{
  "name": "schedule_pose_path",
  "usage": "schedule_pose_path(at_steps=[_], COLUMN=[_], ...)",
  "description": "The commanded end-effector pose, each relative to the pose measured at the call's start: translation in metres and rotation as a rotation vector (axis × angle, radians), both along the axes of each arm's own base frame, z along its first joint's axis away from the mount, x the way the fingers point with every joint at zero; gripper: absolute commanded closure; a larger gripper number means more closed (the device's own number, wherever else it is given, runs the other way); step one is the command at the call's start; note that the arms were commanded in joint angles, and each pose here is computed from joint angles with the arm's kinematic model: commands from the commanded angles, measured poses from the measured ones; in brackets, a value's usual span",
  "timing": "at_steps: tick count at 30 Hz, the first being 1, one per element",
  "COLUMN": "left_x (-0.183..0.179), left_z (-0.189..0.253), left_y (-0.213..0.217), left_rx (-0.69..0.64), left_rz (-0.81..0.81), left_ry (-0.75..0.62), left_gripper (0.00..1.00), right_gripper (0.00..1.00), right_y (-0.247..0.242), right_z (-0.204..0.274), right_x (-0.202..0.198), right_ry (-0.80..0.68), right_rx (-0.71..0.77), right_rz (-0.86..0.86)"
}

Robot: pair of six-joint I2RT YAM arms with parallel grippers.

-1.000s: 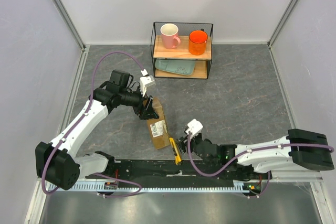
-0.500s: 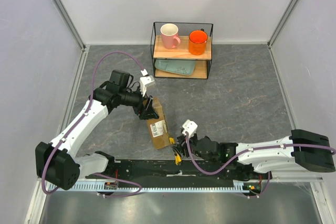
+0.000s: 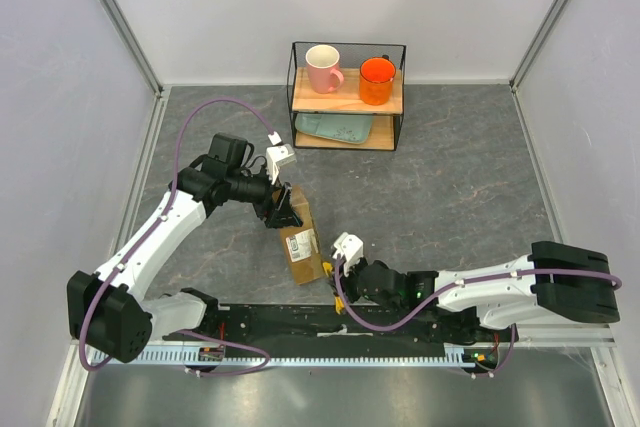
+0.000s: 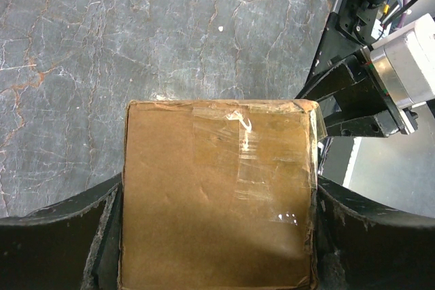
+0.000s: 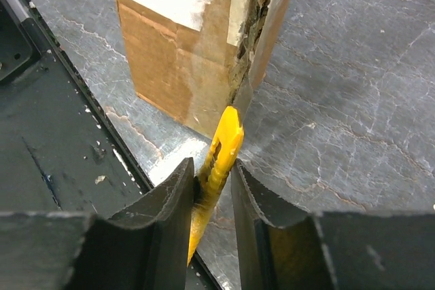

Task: Unpack the express box
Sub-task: Cut the express box at the center of the board.

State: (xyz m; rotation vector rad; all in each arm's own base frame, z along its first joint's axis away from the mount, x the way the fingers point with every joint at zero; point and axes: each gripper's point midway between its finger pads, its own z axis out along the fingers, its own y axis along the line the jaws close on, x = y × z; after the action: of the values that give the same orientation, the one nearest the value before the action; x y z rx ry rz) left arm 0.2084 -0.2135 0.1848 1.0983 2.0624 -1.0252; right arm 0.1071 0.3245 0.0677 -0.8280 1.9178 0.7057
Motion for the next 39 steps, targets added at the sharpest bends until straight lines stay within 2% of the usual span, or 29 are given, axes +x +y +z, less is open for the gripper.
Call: schedule_pose_path(at_steps=[1,7,12,16,20,25,35,39], left_x=[0.002,0.003,0.003,0.003,0.001,-0.003,-0.015,-0.02], left_z=[-0.015,-0.014,-0.014,-0.013,-0.013,-0.008,0.007,-0.008], left_y=[0.008,0.008,0.008,0.007,0.005,0.0,-0.006,-0.001], left_rx=[0.059,0.06,0.063,0.06,0.064,0.074,0.064,0.076], left_rz=[-0.004,-0.002,-0.001,-0.004,-0.014,-0.036,-0.047,-0.003], left_ry=[-0.033,-0.038,-0.039,-0.039,-0.041,-0.07,-0.113,-0.094], left_gripper=[0.76,0.76,0.76,0.76,0.76,0.75,0.75,0.78], right_gripper=[0.67,0.85,0.92,0.96,0.98,1.0,1.0,1.0], right_y=[0.012,0.016,0.022,0.026,0.035,0.037,0.042,0.047], right_z=[0.019,0.021,0.023,0.027,0.033,0.011,0.0,-0.003], right_x=[0.004,0.004,0.001,-0.003,-0.008,-0.01,-0.012,-0.009], right_ry=[0.004,0.005,-0.017,-0.089,-0.158,-0.169,-0.046,-0.02], right_rx=[0.075,0.082,0.036,-0.043,-0.133,-0.211,-0.077,-0.059], right_rz=[-0.022,-0.022,-0.012,-0.028,-0.031,-0.027,-0.073,-0.088])
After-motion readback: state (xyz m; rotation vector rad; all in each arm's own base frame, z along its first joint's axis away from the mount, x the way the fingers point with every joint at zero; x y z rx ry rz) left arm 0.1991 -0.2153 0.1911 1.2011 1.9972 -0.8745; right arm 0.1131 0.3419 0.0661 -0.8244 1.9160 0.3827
